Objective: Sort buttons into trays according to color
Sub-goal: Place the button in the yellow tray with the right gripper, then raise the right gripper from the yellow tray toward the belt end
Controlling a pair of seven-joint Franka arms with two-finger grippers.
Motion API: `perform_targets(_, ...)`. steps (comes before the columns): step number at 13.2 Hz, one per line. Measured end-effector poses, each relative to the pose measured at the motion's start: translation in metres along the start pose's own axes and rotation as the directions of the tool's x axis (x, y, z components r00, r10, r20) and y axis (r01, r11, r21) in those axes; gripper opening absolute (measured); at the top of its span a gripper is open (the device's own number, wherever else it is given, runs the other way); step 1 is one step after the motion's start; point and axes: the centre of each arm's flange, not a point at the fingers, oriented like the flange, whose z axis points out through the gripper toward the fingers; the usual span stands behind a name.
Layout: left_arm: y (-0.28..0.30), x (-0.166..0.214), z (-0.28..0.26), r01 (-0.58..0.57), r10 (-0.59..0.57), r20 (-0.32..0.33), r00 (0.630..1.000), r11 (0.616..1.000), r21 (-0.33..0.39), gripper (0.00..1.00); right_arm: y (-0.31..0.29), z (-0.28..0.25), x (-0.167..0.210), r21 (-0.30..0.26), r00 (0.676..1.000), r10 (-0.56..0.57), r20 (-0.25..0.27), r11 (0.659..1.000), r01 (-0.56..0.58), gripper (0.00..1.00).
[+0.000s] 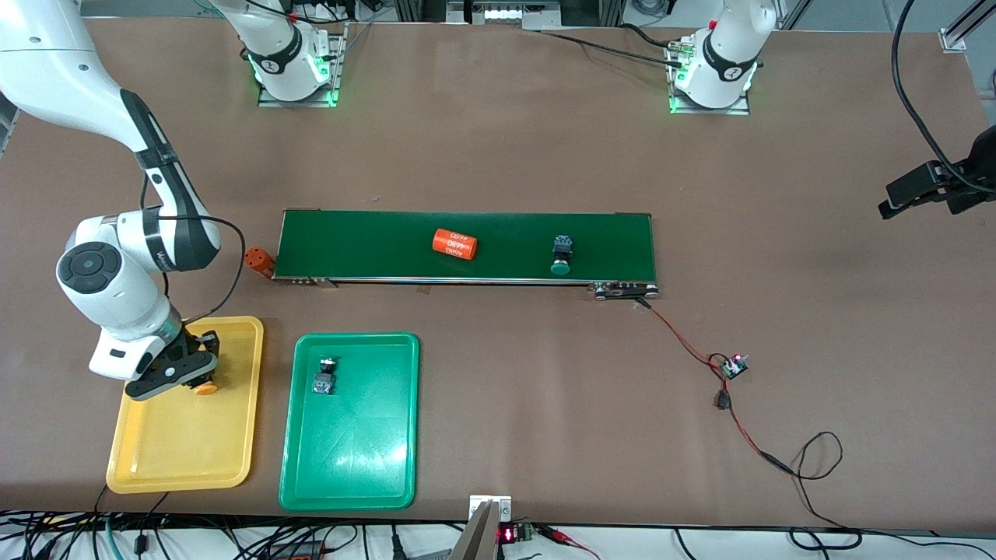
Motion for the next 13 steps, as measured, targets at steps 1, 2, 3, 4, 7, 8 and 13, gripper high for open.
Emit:
perform_targets(1,-0.002,0.000,0.000,0.003,-0.003,0.001,1.000,1.000,0.000,1.00,-0.001,0.000,0.001,0.000,1.000,-0.001,-0.001,1.000,0.001,0.45)
perform_targets(2,-0.002,0.001,0.001,0.003,-0.003,0.002,1.000,1.000,0.000,1.00,-0.001,-0.001,0.001,0.000,1.000,-0.002,-0.003,1.000,0.002,0.56)
perform_targets(3,-0.002,0.001,0.002,0.003,-0.003,0.004,1.000,1.000,0.000,1.00,-0.002,-0.001,0.002,0.001,1.000,-0.002,-0.004,1.000,0.002,0.67)
perform_targets(4,-0.002,0.002,0.003,0.003,-0.003,0.005,1.000,1.000,0.000,1.00,-0.003,-0.001,0.003,0.002,1.000,-0.003,-0.005,1.000,0.003,0.75)
perform_targets(7,-0.002,0.002,0.004,0.004,-0.004,0.007,1.000,1.000,0.001,1.00,-0.005,-0.003,0.005,0.004,1.000,0.008,-0.007,1.000,-0.008,1.00)
perform_targets(8,-0.002,0.002,0.004,0.004,-0.004,0.007,1.000,1.000,0.001,1.00,-0.007,-0.004,0.005,0.007,1.000,0.026,-0.001,1.000,-0.026,1.00)
perform_targets(13,-0.002,0.002,0.005,0.004,-0.004,0.007,1.000,1.000,0.001,1.00,-0.052,-0.067,0.033,0.086,0.973,0.189,0.129,0.976,-0.201,1.00)
